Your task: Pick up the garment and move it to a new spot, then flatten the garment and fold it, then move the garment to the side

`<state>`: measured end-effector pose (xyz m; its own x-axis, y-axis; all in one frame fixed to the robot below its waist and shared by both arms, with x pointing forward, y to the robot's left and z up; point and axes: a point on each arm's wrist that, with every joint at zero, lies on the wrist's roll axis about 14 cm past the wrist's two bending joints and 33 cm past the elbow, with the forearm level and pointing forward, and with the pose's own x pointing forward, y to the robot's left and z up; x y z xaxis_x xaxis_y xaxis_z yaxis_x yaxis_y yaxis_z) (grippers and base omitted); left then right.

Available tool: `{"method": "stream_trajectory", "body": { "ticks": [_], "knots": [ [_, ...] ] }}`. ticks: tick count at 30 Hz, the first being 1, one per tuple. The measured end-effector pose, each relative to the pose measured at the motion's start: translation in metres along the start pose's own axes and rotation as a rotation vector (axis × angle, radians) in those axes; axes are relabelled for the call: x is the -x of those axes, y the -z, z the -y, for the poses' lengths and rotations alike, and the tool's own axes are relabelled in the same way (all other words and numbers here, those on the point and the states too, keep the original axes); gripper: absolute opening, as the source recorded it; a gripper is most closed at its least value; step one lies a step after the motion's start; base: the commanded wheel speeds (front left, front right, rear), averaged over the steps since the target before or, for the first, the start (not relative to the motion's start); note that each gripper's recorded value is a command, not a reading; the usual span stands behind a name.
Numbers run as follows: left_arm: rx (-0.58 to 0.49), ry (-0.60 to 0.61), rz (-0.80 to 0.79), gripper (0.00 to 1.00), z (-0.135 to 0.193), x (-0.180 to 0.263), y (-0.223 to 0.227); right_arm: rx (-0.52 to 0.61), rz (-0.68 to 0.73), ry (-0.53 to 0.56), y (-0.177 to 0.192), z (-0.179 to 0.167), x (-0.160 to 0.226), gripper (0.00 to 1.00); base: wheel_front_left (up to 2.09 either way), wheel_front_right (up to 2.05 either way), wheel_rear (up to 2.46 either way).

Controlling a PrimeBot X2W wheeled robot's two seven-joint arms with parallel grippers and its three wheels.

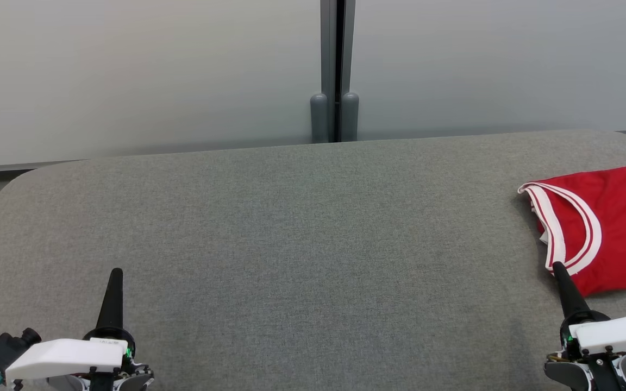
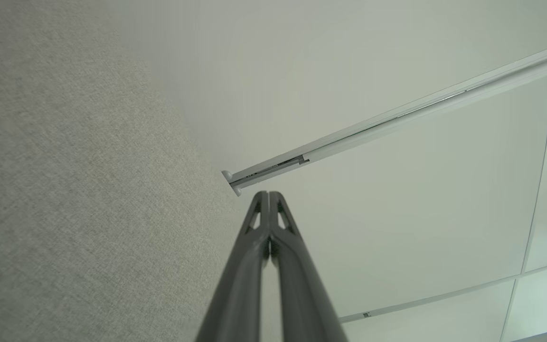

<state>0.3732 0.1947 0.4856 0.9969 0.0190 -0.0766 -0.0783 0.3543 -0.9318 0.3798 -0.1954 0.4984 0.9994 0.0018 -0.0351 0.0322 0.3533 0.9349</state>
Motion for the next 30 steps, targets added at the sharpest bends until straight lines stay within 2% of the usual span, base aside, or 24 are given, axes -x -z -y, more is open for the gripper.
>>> {"method": "stream_trajectory", "body": {
  "ticks": [30],
  "knots": [
    [0.243,0.037,-0.007,0.0,0.0097,-0.0084,-0.006,-0.24,0.006,-0.01,-0.0044,-0.0018,-0.0047,0.0,0.0,0.0,0.0]
  ]
}}
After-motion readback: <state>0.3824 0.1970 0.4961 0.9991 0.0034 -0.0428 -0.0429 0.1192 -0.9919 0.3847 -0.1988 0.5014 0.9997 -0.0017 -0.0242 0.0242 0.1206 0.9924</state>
